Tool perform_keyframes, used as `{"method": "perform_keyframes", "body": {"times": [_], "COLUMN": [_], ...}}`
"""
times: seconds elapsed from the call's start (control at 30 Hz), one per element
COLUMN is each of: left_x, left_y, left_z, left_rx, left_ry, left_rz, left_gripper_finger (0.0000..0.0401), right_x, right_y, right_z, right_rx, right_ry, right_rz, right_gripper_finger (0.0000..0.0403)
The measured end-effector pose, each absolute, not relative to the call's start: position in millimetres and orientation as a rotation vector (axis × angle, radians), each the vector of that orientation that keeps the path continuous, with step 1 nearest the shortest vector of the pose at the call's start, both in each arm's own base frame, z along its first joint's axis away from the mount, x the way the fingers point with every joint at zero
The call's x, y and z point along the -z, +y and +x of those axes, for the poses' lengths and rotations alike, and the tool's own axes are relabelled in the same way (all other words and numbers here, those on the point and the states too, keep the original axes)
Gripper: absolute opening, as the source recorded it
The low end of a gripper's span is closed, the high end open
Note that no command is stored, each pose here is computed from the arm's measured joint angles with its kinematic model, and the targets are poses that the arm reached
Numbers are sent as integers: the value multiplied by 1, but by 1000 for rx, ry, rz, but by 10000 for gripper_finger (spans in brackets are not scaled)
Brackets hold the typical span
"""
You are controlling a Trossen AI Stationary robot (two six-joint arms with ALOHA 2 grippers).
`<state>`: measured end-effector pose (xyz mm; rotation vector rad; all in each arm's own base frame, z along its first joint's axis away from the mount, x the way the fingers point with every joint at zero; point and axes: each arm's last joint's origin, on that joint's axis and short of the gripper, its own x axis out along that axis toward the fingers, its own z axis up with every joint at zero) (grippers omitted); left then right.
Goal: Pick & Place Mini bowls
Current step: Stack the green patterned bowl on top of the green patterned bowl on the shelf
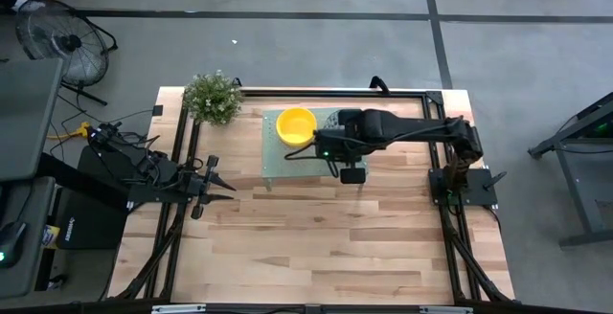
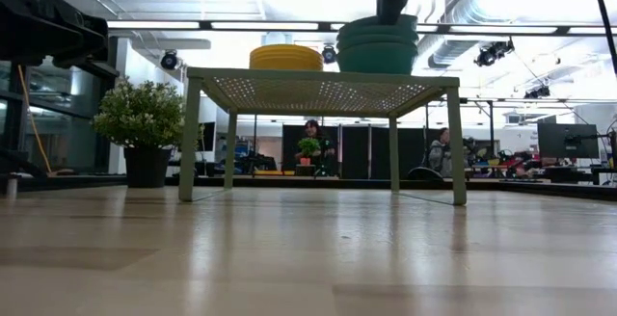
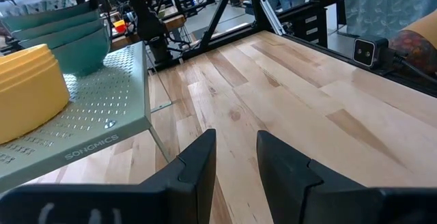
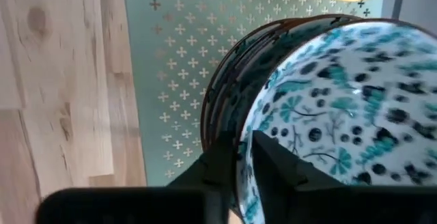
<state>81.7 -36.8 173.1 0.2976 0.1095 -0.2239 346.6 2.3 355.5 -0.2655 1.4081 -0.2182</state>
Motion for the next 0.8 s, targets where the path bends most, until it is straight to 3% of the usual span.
{"method": "perform_keyframes", "body": {"times": [0.4, 0.8], "left_x": [-173, -173], "left_y": [-37, -37], "left_z": [82, 82], "left_rx": [224, 224], "left_ry": [110, 109], "left_rz": [298, 297], "left_gripper_finger": [104, 104], "right_x": [-366, -399], "right_y": [2, 4], "right_z": [340, 322], "right_rx": [240, 187], "right_ry": [1356, 1167], "right_rz": [-241, -162], "right_gripper_finger": [125, 137]}}
